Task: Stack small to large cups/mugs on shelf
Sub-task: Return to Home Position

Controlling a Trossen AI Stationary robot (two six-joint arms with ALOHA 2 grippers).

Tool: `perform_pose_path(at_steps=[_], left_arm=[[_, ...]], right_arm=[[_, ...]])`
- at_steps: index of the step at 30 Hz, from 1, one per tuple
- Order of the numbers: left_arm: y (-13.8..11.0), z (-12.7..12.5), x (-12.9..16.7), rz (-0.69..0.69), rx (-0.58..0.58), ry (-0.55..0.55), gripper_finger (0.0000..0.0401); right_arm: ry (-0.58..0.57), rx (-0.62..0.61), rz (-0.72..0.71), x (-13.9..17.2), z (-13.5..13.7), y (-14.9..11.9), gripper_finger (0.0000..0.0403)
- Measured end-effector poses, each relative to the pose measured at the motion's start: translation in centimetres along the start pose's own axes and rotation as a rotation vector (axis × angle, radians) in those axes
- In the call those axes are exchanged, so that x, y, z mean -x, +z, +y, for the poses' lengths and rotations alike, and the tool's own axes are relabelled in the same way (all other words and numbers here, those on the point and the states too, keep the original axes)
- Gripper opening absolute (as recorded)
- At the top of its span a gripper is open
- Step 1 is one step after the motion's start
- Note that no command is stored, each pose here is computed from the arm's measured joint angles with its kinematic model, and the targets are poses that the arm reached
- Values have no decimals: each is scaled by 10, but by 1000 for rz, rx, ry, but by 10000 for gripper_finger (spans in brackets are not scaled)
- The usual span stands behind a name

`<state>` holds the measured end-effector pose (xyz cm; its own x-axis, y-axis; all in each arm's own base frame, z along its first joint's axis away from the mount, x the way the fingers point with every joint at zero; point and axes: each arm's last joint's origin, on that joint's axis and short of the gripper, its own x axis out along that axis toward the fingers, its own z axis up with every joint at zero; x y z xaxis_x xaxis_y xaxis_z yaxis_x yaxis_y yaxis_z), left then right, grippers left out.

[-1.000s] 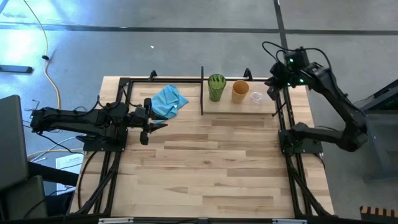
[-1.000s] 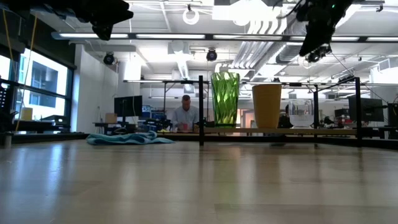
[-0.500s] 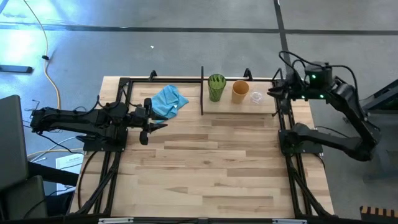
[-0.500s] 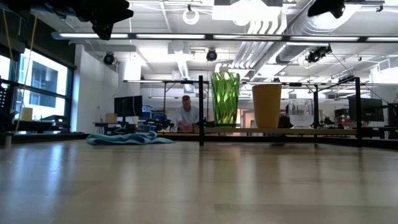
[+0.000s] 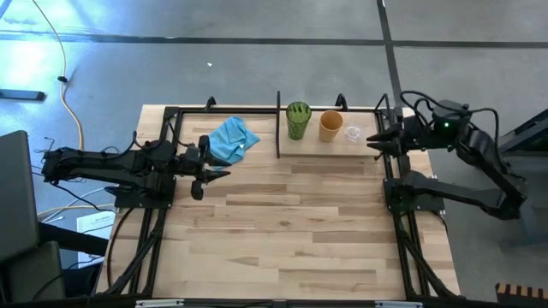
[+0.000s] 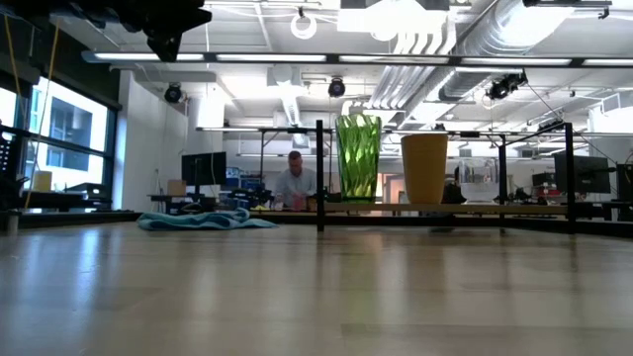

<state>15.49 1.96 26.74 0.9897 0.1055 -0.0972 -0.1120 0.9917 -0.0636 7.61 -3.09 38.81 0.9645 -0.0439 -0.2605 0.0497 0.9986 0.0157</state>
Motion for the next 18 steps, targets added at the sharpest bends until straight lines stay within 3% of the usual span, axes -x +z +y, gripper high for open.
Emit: perform_pose_path(at_steps=[11,18], left_arm=[[6,-2,0,-59,-5,-59,108],[13,-3,1,-128,-13,-86,108]], right_arm=[[133,97,-183,-38,-1,-23,64],[222,220,-420,-60,5,-35,64]])
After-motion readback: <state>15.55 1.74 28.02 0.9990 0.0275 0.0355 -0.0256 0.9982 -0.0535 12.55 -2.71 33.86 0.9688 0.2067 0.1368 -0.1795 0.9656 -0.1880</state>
